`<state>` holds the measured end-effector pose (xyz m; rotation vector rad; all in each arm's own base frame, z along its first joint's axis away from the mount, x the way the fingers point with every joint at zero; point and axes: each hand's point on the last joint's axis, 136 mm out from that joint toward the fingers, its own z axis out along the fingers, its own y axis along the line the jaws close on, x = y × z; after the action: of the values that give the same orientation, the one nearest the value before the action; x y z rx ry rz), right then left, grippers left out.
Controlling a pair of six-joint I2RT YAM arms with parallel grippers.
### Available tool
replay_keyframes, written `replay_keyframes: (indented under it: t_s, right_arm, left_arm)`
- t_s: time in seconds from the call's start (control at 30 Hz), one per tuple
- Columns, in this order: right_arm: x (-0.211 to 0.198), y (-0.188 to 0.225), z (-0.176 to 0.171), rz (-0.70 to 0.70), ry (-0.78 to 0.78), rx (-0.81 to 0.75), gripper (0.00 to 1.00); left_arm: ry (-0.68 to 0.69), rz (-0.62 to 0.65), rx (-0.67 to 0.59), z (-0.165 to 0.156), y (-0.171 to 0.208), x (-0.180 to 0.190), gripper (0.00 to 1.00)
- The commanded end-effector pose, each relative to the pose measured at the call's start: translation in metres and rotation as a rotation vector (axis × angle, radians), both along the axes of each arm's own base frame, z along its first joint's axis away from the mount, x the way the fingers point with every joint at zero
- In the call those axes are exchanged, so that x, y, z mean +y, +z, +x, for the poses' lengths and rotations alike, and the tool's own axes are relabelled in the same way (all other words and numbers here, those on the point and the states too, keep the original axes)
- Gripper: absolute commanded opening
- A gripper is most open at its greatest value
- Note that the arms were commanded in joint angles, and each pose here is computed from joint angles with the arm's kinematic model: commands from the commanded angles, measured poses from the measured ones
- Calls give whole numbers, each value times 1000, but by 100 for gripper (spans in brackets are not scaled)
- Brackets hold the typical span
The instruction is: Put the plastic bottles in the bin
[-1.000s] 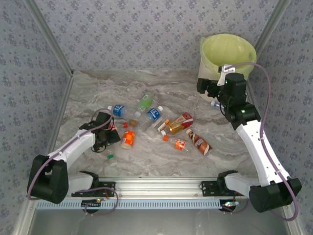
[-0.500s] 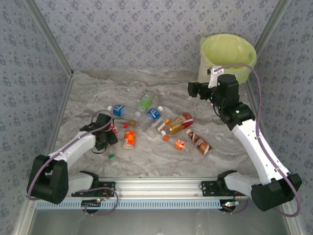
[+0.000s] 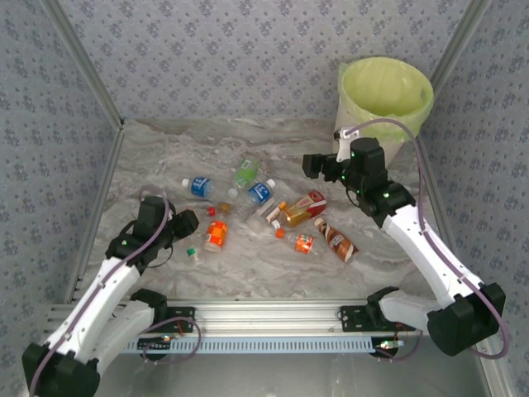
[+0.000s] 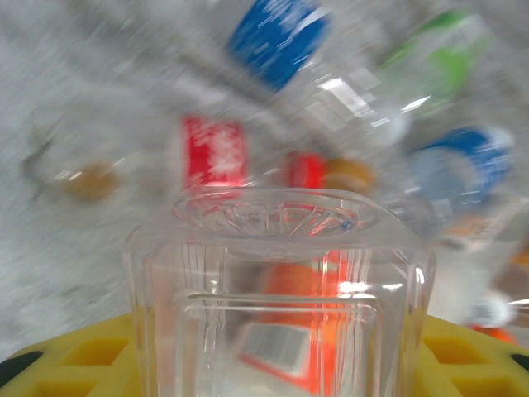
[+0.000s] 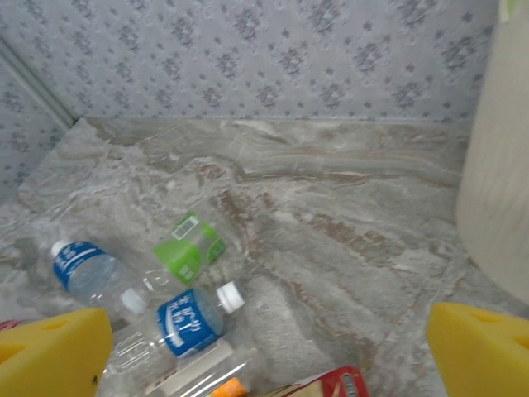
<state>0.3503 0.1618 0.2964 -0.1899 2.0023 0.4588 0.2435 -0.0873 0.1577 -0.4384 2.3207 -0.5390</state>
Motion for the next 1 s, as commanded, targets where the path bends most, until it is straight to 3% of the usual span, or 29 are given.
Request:
replay_keyframes:
  t_s: [0.0,0.1,0.2,0.3,0.57,0.87,0.97]
  right_arm:
    - [24,3,-6,73,71,2,100]
    - [39,3,-12,155,99,32,100]
    - [51,1,-14,364,46,120,100]
    - [80,14,-29,489,182,80,99]
    - [161,4,-82,439,575,73,99]
    - [208,4,-97,392,686,33,95]
    - [211,11,-94,423,672,13,87]
  left_arm:
    - [-90,-154,-234,22,69,-29,46]
    - [-147,-254,-336,37,108,-48,46]
    - [-212,-359,-427,55,140,-70,46]
    - [-253,-421,-467,74,162,-86,45]
    - [-481,-522,-513,89,210,-143,45]
    - [-557,-551,-486,83,210,-171,44]
    - [-557,-556,-475,82,208,-171,44]
